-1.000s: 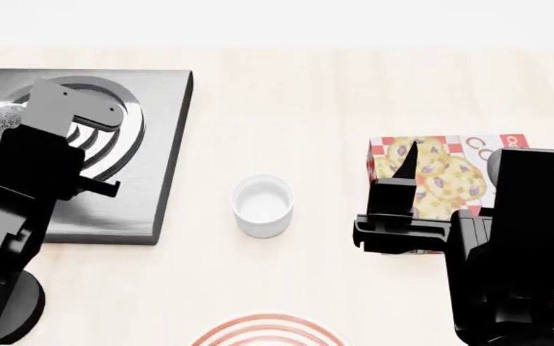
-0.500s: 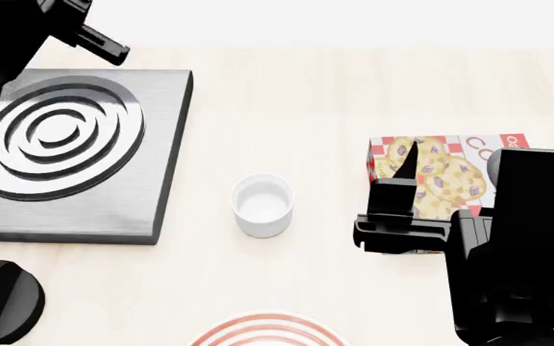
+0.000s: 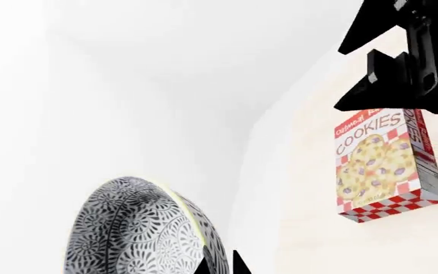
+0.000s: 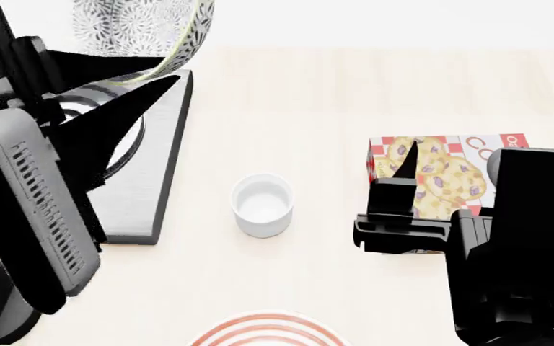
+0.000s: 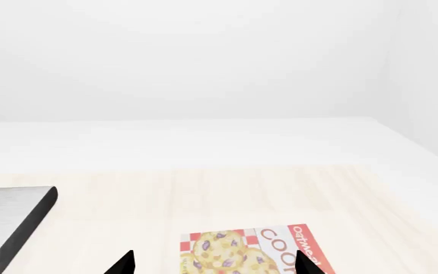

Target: Pick the akita bowl on the stove and place it on the plate.

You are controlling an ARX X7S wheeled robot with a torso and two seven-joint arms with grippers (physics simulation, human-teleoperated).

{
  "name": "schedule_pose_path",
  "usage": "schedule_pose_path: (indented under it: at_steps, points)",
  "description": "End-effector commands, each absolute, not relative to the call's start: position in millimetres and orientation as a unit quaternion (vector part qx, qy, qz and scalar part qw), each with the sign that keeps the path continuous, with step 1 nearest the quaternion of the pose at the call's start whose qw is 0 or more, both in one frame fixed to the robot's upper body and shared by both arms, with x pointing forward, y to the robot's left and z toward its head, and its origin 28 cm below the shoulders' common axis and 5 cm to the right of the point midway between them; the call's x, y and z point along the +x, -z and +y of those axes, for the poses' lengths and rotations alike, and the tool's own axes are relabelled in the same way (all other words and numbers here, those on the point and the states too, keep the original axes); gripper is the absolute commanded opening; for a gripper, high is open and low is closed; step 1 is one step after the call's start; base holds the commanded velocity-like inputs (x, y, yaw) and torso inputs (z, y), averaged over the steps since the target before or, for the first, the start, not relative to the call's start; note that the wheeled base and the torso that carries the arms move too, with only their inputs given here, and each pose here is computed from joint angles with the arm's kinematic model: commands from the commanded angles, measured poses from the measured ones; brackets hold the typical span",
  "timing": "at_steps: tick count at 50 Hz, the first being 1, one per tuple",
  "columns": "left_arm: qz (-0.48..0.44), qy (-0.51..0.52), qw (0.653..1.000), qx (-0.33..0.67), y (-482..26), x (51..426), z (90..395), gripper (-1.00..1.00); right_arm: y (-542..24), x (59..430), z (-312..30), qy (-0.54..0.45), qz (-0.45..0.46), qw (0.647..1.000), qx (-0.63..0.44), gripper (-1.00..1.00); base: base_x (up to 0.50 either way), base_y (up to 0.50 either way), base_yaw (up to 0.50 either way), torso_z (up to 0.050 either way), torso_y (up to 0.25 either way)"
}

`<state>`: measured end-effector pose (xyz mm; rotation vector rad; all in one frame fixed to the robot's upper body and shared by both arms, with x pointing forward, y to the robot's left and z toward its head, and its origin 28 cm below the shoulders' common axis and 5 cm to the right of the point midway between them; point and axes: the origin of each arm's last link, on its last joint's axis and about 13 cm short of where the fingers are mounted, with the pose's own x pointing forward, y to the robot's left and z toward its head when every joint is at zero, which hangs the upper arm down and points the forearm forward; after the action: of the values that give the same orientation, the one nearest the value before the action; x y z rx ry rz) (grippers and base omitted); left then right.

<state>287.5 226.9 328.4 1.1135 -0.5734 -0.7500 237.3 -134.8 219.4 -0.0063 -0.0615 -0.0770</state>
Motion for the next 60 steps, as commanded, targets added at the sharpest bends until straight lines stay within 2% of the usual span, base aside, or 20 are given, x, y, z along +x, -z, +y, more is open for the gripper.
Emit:
schedule_pose_path:
  at_steps: [1, 11, 16, 19, 37, 46, 60]
  points:
    - [-0.270, 0.412, 0.669, 0.557, -324.2, 253.3, 236.3, -1.00, -219.2, 237.7, -134.8, 0.038, -0.031, 0.999, -0.003, 1.00, 0.00, 0.00, 0.00, 0.000, 0.000]
    - [-0.233, 0.492, 0.631, 0.553, -298.2, 238.2, 243.0, -1.00, -219.8, 238.0, -134.7, 0.039, -0.031, 0.999, -0.003, 1.00, 0.00, 0.00, 0.00, 0.000, 0.000]
    - [-0.217, 0.516, 0.626, 0.543, -288.5, 229.8, 241.0, -1.00, -219.6, 237.9, -134.8, 0.038, -0.030, 0.999, -0.003, 1.00, 0.00, 0.00, 0.00, 0.000, 0.000]
    - [-0.210, 0.532, 0.606, 0.553, -278.7, 224.8, 240.1, -1.00, -219.5, 237.8, -134.7, 0.038, -0.030, 0.999, -0.004, 1.00, 0.00, 0.00, 0.00, 0.000, 0.000]
    - [-0.195, 0.561, 0.565, 0.573, -259.9, 224.6, 224.5, -1.00, -219.5, 237.2, -134.6, 0.038, -0.031, 0.999, -0.004, 1.00, 0.00, 0.00, 0.00, 0.000, 0.001]
    - [-0.206, 0.559, 0.559, 0.577, -257.0, 235.3, 211.3, -1.00, -218.9, 237.5, -134.6, 0.037, -0.030, 0.999, -0.004, 1.00, 0.00, 0.00, 0.00, 0.000, 0.000]
    - [-0.191, 0.558, 0.570, 0.573, -251.7, 246.3, 203.6, -1.00, -219.4, 237.8, -134.7, 0.037, -0.030, 0.999, -0.003, 1.00, 0.00, 0.00, 0.00, 0.000, 0.000]
